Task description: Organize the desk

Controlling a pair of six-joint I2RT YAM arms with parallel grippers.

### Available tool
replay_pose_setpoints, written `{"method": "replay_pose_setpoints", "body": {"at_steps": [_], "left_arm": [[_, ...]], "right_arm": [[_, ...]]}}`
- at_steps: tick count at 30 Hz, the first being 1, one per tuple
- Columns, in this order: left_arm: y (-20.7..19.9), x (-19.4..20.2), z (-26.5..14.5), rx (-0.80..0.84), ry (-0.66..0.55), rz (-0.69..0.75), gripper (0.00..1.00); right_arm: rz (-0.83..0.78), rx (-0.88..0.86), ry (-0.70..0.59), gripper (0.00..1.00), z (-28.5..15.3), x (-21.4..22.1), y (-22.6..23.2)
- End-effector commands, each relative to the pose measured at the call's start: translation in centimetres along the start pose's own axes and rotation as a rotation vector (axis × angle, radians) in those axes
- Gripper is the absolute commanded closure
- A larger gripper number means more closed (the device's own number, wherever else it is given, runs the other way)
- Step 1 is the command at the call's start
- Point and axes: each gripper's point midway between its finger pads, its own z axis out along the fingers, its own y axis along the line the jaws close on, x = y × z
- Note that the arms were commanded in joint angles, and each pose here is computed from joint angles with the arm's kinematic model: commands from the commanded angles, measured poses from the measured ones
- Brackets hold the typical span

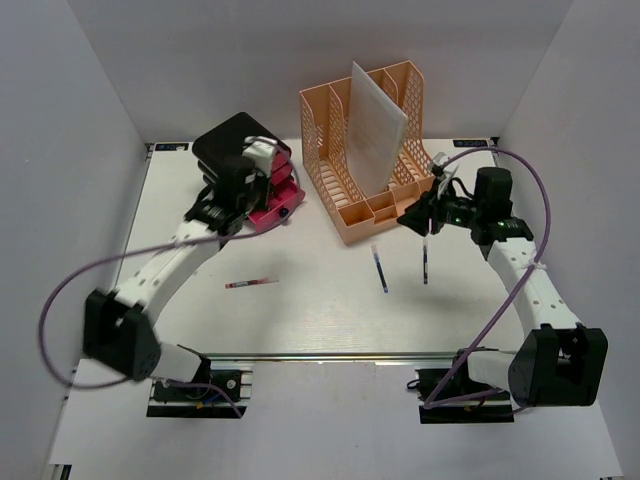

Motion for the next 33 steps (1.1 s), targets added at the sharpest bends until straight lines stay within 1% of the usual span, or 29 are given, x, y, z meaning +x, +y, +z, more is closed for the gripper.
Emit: {"method": "replay_pose_setpoints", "body": {"at_steps": [1, 2, 3, 4, 6, 7, 8, 10, 11, 14, 17, 20, 23, 24, 30, 33], "left_arm": [[-2.4, 2.1, -6.3, 0.128, 0.022, -0.362, 0.74], [-2.6, 2.9, -7.2, 0.139, 0.025, -0.387, 0.55], [-2.6, 2.9, -9.1, 0.158, -0.003, -0.41, 0.41], [-3.0, 4.7, -9.7, 0.166, 0.024, -0.434, 0.32], [-2.9, 5.7, -10.9, 0.165, 0.011, -0.453, 0.27], [-2.7, 6.7, -11.8, 0.161, -0.006, -0.461, 0.25], [-2.4, 6.9, -12.0, 0.145, -0.031, -0.465, 0.25], [-1.8, 7.2, -12.9, 0.128, -0.072, -0.461, 0.24], [-1.6, 8.4, -12.8, 0.107, -0.057, -0.457, 0.24], [-0.5, 9.2, -13.2, 0.05, -0.069, -0.444, 0.24], [0.6, 9.1, -14.0, -0.004, -0.089, -0.458, 0.24], [1.0, 8.4, -15.0, -0.008, -0.144, -0.478, 0.24], [1.6, 8.2, -15.5, -0.027, -0.17, -0.488, 0.23], [1.6, 8.1, -15.5, -0.029, -0.174, -0.488, 0.23], [1.5, 8.1, -15.6, -0.023, -0.173, -0.489, 0.23], [1.7, 8.0, -15.8, -0.027, -0.18, -0.489, 0.23]], "right_arm": [[-0.038, 0.023, 0.105, 0.53, 0.4, 1.0, 0.4], [-0.035, 0.029, 0.146, 0.52, 0.9, 2.1, 0.6], [-0.027, 0.064, 0.215, 0.52, 1.0, 3.5, 0.5], [-0.028, 0.076, 0.257, 0.52, 1.3, 4.4, 0.5], [0.001, 0.115, 0.377, 0.52, 1.7, 6.9, 0.2], [0.016, 0.129, 0.417, 0.51, 1.9, 7.9, -0.1], [0.017, 0.173, 0.461, 0.5, 1.7, 8.8, -0.8], [0.018, 0.167, 0.556, 0.46, 2.1, 11.1, -0.2], [0.008, 0.202, 0.596, 0.45, 1.9, 12.0, -0.7], [-0.01, 0.222, 0.684, 0.42, 2.5, 14.3, -0.3], [-0.026, 0.246, 0.744, 0.4, 3.1, 16.1, -0.3], [-0.034, 0.251, 0.782, 0.39, 4.0, 17.4, -0.3], [-0.02, 0.264, 0.781, 0.42, 4.9, 18.0, -0.4], [-0.014, 0.268, 0.785, 0.45, 5.1, 18.2, -0.3], [-0.001, 0.259, 0.803, 0.5, 6.4, 19.7, 0.1], [0.02, 0.243, 0.796, 0.51, 7.0, 20.0, 0.6]]}}
